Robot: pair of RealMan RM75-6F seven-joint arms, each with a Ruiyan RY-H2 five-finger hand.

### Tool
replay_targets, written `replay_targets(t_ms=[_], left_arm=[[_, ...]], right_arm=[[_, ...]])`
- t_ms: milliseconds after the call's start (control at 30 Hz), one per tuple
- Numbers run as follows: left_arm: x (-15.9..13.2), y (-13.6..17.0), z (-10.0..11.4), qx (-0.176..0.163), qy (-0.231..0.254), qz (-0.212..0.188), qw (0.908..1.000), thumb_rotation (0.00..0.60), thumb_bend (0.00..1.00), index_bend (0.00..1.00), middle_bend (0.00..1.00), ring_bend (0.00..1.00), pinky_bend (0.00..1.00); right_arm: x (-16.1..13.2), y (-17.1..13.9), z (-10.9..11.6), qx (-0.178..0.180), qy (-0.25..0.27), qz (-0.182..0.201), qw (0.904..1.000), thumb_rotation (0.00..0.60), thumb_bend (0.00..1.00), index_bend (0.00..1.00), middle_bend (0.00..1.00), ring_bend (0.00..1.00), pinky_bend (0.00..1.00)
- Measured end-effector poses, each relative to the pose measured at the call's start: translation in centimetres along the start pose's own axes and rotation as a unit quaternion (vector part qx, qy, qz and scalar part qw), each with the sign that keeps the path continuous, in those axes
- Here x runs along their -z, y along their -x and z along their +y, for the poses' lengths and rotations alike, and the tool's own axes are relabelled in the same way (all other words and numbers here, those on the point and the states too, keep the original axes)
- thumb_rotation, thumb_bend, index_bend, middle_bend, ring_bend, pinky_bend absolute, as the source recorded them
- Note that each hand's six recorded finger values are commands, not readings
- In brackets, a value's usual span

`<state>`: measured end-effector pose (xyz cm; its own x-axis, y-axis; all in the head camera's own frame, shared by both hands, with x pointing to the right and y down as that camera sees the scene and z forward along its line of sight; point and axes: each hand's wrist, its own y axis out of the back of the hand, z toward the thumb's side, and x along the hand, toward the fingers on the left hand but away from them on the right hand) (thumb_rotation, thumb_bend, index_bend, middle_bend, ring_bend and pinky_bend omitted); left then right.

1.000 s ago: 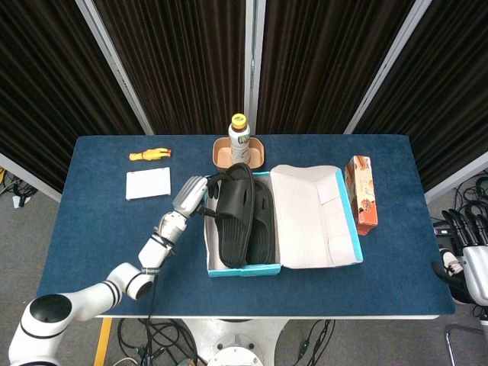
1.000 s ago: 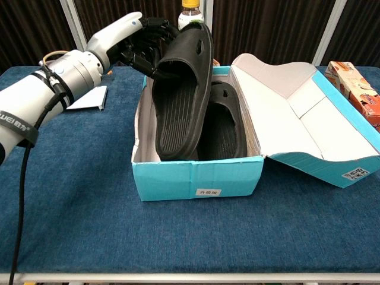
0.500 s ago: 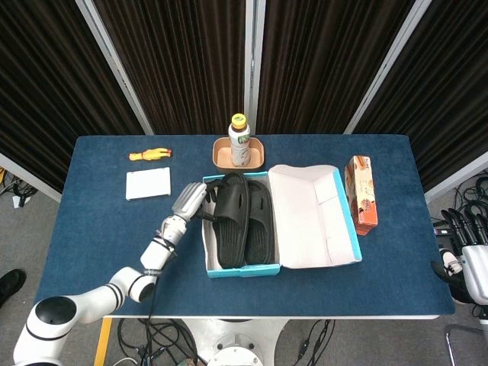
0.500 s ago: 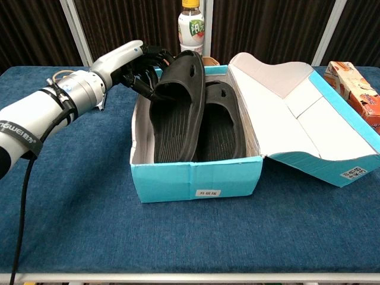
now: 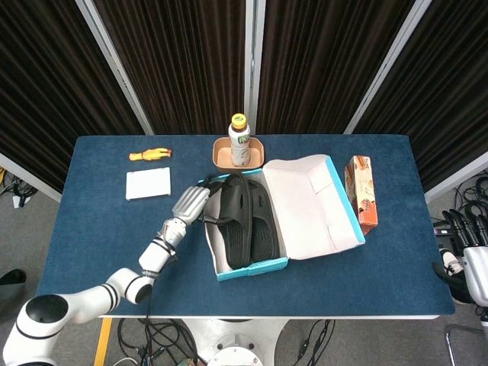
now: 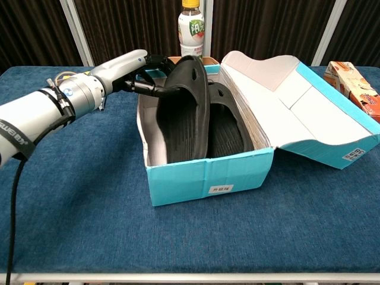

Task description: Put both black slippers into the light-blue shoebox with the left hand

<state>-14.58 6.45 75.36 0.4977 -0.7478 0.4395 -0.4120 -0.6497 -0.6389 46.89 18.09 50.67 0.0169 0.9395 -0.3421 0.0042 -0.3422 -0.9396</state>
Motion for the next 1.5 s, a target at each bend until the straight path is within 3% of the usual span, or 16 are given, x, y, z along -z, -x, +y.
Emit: replay_targets(t_ms=[267,433,733,967,1500], left_arm=[[-0.7,0.8,1.6,0.029,-0.074,-0.01,0.9968,0.211,0.0,0.09,0.03,0.0,0.12],[-1.5,1.1,3.5,0.021,-0.102,-0.025,0.9943,0.256,0.0,0.1,0.03,0.0,0.12],[-3.5,2.0,5.8,-0.008,-0.158,-0.055,0.9859,0.257,0.0,0.2,0.1,0.0,0.12],[-3.7,2.8,4.3,0.028,-0.201,-0.053,0.9778,0.259,0.0,0.21,0.12,0.0,0.12],[-1.8,2.4,0.0,0.093,-0.225,-0.028,0.9695,0.26,0.0,0.21,0.12,0.0,0.13]], right_arm=[[0.1,-0.3,0.1,0.002,0.002,0.002,1.0,0.6,0.12,0.0,0.08,0.0,0.06],[0.1,-0.5,0.2,0.004,0.002,0.003,1.0,0.6,0.12,0.0,0.08,0.0,0.06],[0.1,-0.6,0.1,0.005,0.003,0.003,1.0,0.6,0.12,0.0,0.08,0.0,0.06],[0.2,-0.5,0.0,0.003,0.003,0.003,1.0,0.6,0.12,0.0,0.08,0.0,0.06],[0.4,-0.4,-0.2,0.0,0.006,0.0,1.0,0.6,0.12,0.0,0.08,0.0,0.06]])
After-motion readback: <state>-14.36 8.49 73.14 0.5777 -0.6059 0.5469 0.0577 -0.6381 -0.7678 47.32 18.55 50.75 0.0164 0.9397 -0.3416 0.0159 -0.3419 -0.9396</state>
